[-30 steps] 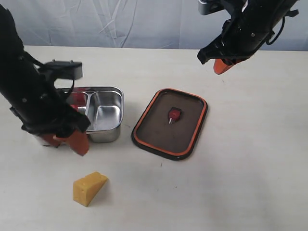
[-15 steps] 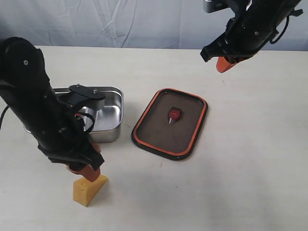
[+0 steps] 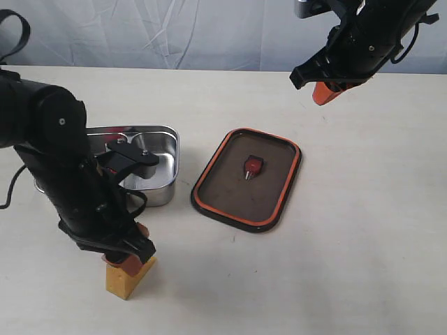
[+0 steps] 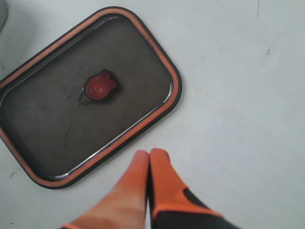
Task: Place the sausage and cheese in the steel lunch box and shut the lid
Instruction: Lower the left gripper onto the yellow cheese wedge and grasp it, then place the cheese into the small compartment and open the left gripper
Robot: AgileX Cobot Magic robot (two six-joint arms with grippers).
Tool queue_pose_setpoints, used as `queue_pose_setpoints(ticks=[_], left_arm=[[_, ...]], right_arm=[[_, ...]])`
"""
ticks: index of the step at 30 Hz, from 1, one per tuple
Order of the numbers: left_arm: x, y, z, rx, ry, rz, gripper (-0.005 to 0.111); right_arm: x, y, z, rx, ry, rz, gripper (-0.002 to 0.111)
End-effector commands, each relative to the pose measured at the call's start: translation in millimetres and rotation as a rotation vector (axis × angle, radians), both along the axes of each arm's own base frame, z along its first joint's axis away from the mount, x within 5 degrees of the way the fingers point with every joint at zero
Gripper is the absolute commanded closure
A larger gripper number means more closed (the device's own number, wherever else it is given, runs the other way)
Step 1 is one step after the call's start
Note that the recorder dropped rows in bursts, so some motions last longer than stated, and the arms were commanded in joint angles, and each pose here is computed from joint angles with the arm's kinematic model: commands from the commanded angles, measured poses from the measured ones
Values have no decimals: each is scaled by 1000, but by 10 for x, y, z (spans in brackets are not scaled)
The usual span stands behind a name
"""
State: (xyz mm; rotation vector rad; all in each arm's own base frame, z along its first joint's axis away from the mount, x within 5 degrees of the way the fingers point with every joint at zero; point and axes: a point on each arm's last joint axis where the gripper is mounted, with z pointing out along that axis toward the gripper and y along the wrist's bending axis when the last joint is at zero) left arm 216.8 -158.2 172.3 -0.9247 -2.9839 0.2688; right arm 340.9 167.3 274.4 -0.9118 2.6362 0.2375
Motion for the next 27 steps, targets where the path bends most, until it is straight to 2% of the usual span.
queue_pose_setpoints(ticks=[1,13,16,21,25,27], left_arm=[[-13,-54,-150,0,61,32,43],[11,-70,-369,36,115,40,43],[7,-68,-420,50,137,43,46],[1,-72,-497,64,169,48,74],[-7,-70,-501,66,178,42,105],[-14,-69,-494,65,182,23,106]], right_arm=[[-8,-26,21,3,-6,-5,108],[-14,-28,18,0,0,-2,108],[-14,-28,18,0,0,-2,108],[-14,-28,18,-1,-1,1,108],[-14,-28,18,-1,-1,1,108],[-14,-28,18,-1,-1,1,108]])
